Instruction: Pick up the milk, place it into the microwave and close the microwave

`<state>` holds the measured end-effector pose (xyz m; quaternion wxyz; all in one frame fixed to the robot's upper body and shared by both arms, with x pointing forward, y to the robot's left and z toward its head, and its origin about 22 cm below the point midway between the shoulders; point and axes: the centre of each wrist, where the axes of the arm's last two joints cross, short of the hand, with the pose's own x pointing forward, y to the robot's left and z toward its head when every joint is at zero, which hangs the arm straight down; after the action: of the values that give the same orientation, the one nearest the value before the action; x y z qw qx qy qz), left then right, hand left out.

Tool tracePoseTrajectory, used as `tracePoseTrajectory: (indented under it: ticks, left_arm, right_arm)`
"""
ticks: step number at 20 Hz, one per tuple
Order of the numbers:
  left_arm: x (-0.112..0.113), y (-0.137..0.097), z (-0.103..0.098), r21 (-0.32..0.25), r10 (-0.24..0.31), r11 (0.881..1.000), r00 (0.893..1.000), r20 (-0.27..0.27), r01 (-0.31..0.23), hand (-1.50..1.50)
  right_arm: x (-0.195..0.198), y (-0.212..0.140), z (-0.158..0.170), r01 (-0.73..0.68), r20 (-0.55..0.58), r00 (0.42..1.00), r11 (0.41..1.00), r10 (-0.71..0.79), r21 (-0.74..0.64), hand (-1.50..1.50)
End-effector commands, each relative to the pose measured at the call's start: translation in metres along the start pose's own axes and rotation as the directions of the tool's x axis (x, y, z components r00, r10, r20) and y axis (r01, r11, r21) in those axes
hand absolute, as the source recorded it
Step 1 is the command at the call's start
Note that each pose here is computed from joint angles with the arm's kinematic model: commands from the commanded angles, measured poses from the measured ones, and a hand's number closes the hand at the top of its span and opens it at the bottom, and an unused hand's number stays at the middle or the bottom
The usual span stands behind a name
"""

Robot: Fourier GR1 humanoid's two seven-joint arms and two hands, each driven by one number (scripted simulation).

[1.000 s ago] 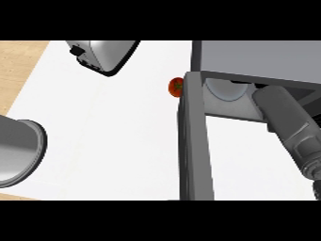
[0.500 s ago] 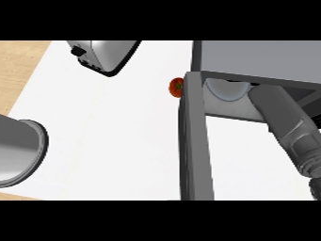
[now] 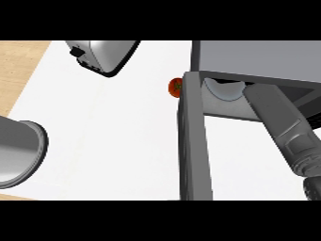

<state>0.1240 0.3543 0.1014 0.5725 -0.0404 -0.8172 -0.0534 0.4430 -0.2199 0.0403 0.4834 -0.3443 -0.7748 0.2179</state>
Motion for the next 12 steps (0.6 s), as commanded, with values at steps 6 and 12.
tracePoseTrajectory:
  ticks: [6,12]
  left_arm:
    - [-0.003,-0.020,-0.014,-0.103,0.050,0.994,0.999,0.011,-0.048,-1.50]
    - [-0.015,-0.035,-0.017,-0.145,0.073,0.987,0.997,-0.006,-0.073,-1.50]
  right_arm:
    - [-0.003,0.005,0.008,0.314,0.008,0.949,0.948,-0.315,0.044,-1.50]
    - [-0.021,0.028,0.048,0.463,-0.064,0.886,0.885,-0.460,0.047,-1.50]
